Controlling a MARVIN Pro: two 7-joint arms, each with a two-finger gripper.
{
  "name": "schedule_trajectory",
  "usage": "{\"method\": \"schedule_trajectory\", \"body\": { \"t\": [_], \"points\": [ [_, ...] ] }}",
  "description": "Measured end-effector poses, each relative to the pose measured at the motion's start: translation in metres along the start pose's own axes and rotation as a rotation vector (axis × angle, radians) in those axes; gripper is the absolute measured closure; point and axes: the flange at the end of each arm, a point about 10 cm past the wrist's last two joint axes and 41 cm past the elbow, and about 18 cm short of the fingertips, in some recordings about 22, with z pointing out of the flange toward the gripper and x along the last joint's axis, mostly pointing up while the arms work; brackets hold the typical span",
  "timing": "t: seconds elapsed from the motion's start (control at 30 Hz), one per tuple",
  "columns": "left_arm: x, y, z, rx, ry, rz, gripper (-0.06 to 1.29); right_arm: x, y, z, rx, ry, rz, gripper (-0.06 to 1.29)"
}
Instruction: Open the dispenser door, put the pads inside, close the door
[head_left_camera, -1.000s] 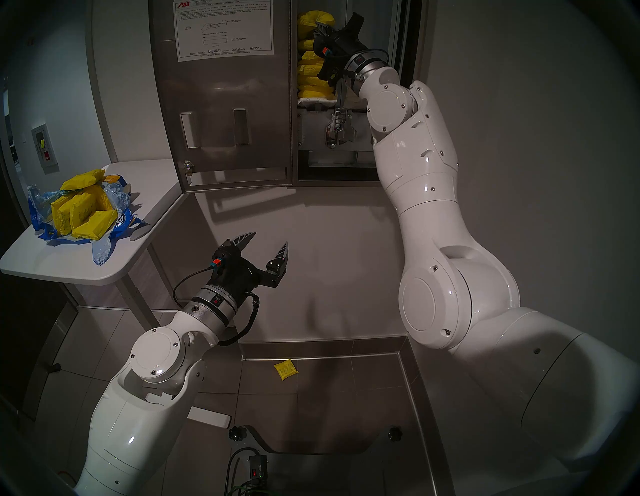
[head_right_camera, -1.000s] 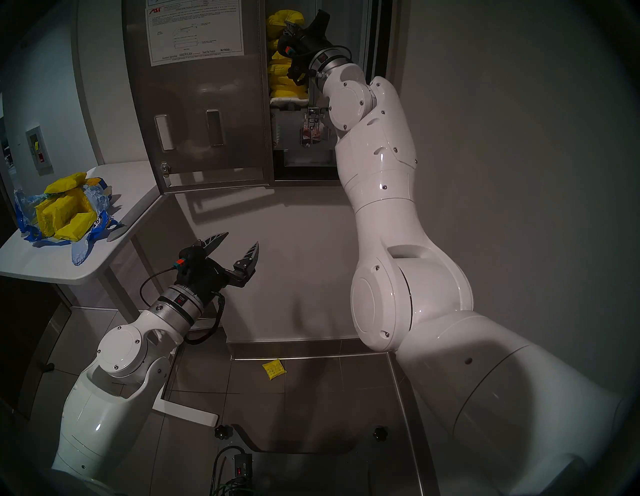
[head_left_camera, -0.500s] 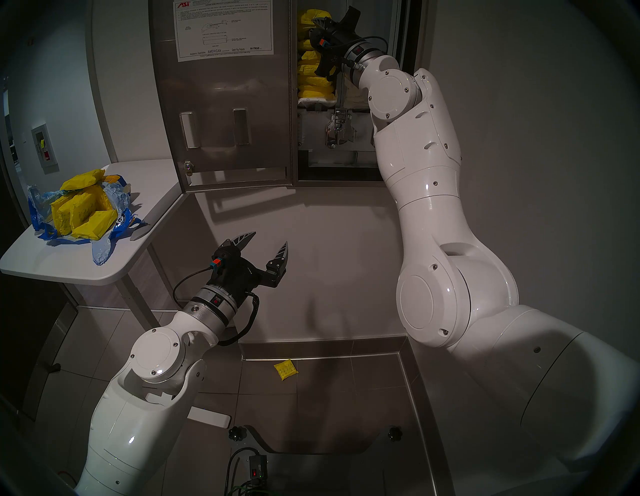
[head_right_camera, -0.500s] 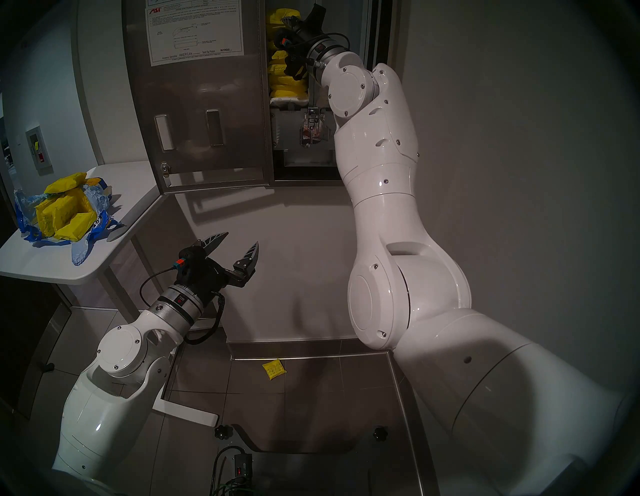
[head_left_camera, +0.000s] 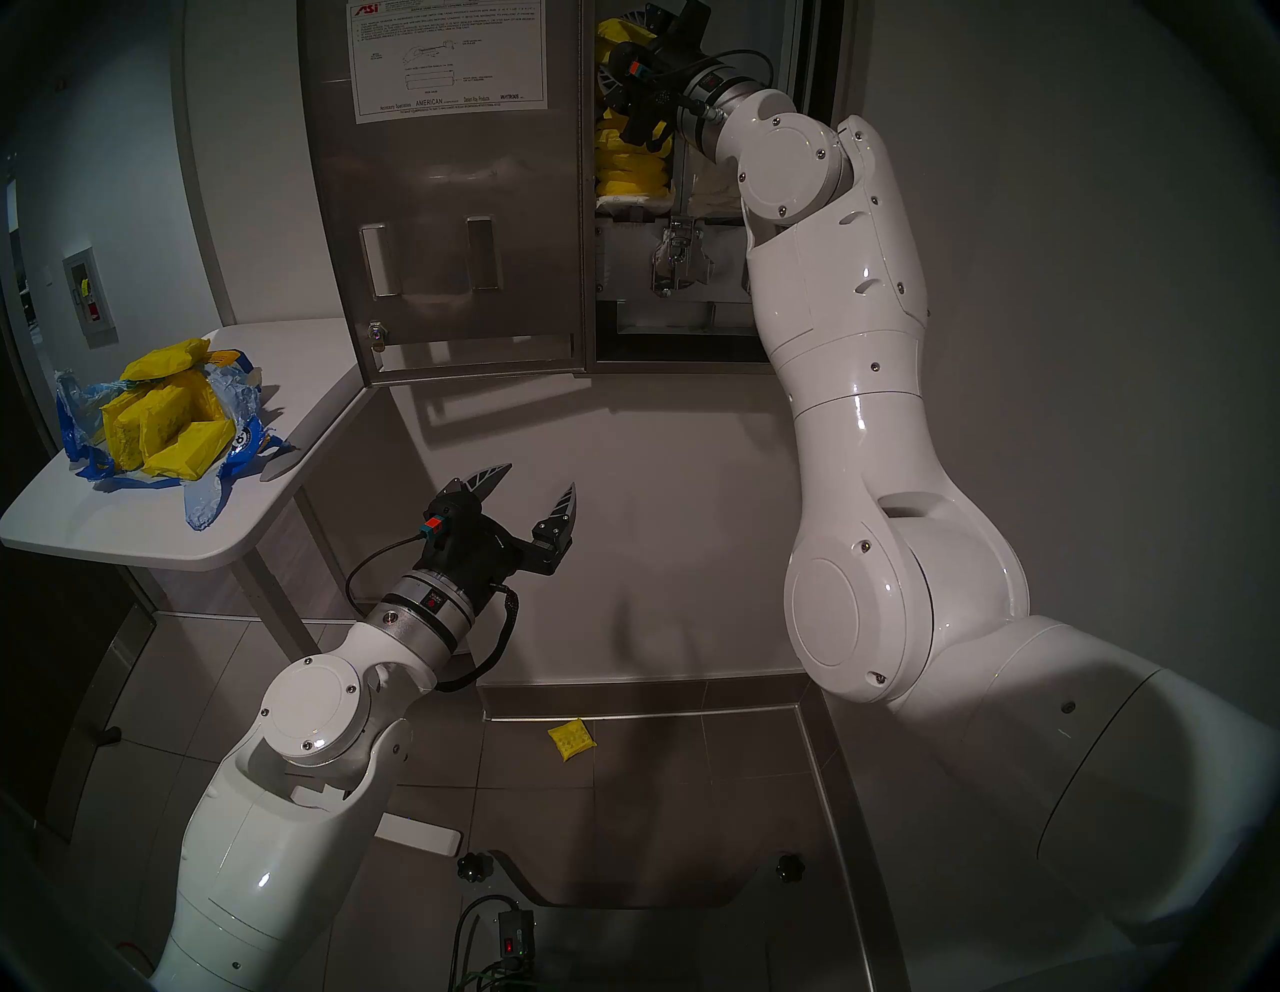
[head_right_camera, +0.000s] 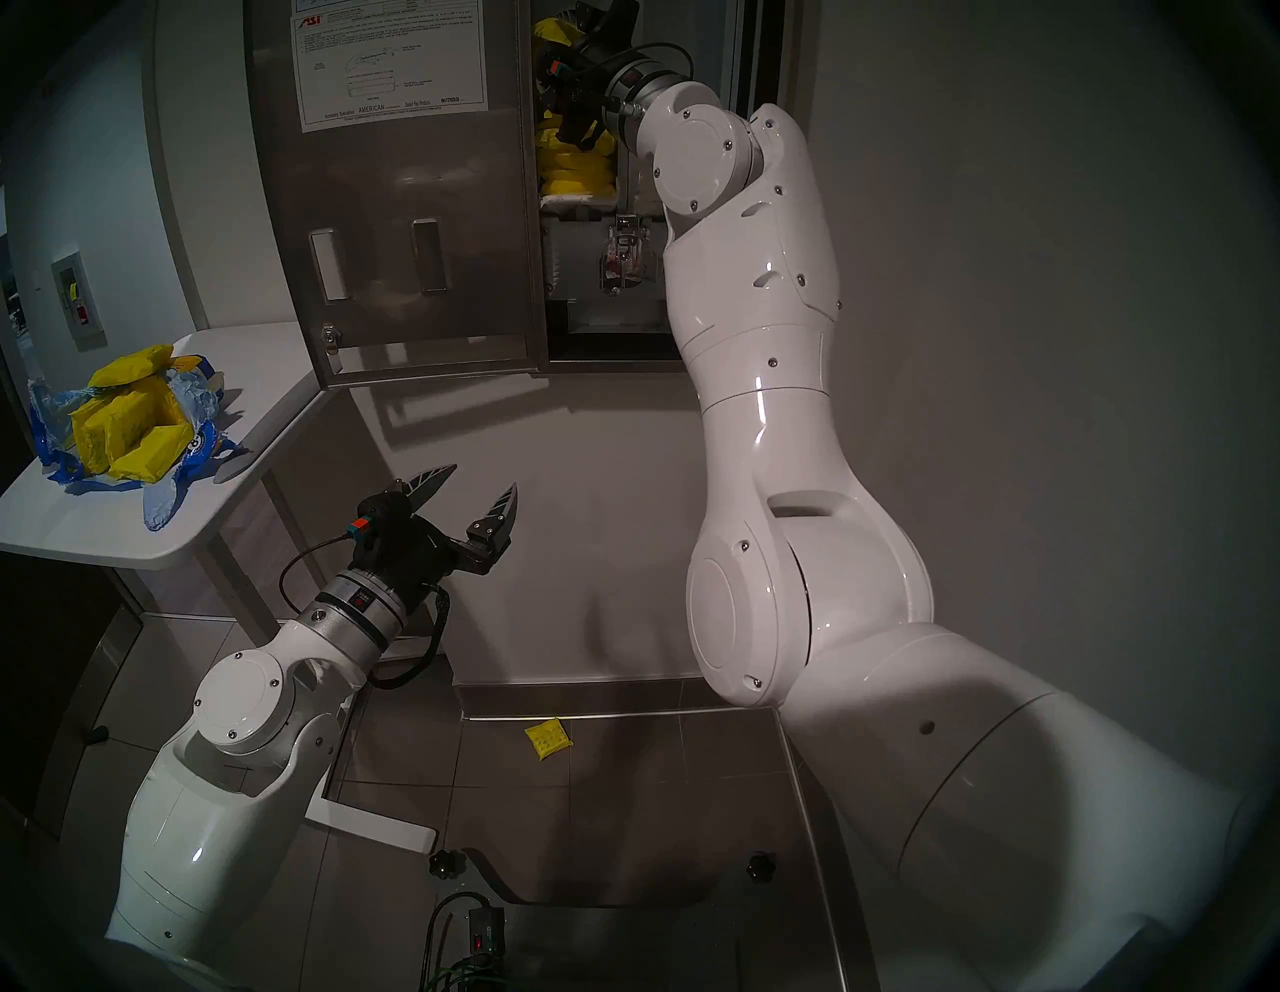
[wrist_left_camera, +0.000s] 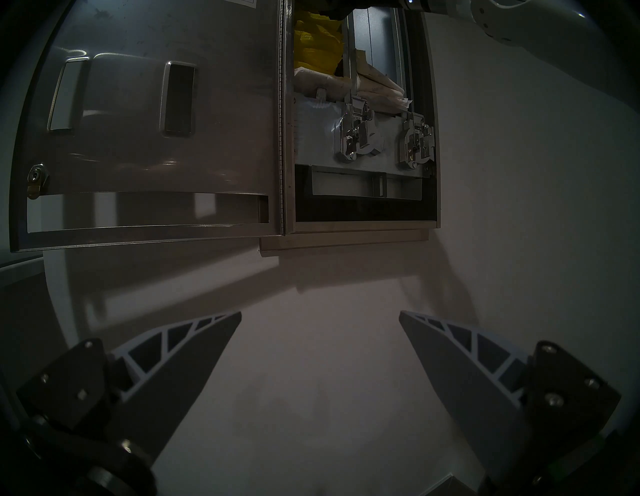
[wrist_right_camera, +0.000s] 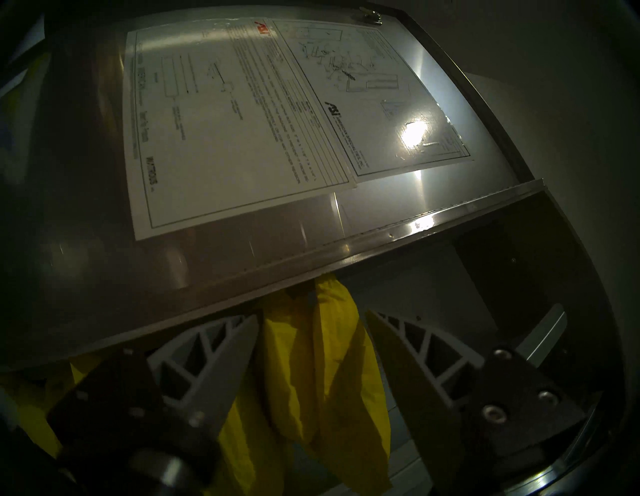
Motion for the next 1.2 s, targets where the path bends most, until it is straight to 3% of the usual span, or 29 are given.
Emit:
{"method": "schedule_trajectory", "body": {
  "t": [0.43,0.57,0.6,0.7,1.2],
  "points": [
    [0.0,0.0,0.0,0.0,0.0,-0.001,0.0,0.003,0.008,-0.009,0.011,-0.005,0.034,0.5],
    [0.0,0.0,0.0,0.0,0.0,-0.001,0.0,0.004,0.008,-0.011,0.016,-0.005,0.046,0.64],
    [0.0,0.0,0.0,0.0,0.0,-0.001,0.0,0.005,0.007,-0.011,0.016,-0.004,0.048,0.71],
    [0.0,0.0,0.0,0.0,0.0,-0.001,0.0,0.006,0.007,-0.011,0.015,-0.001,0.054,1.27],
    [0.0,0.0,0.0,0.0,0.0,-0.001,0.0,0.007,-0.001,-0.007,0.015,0.011,0.062,1.27]
  ]
}}
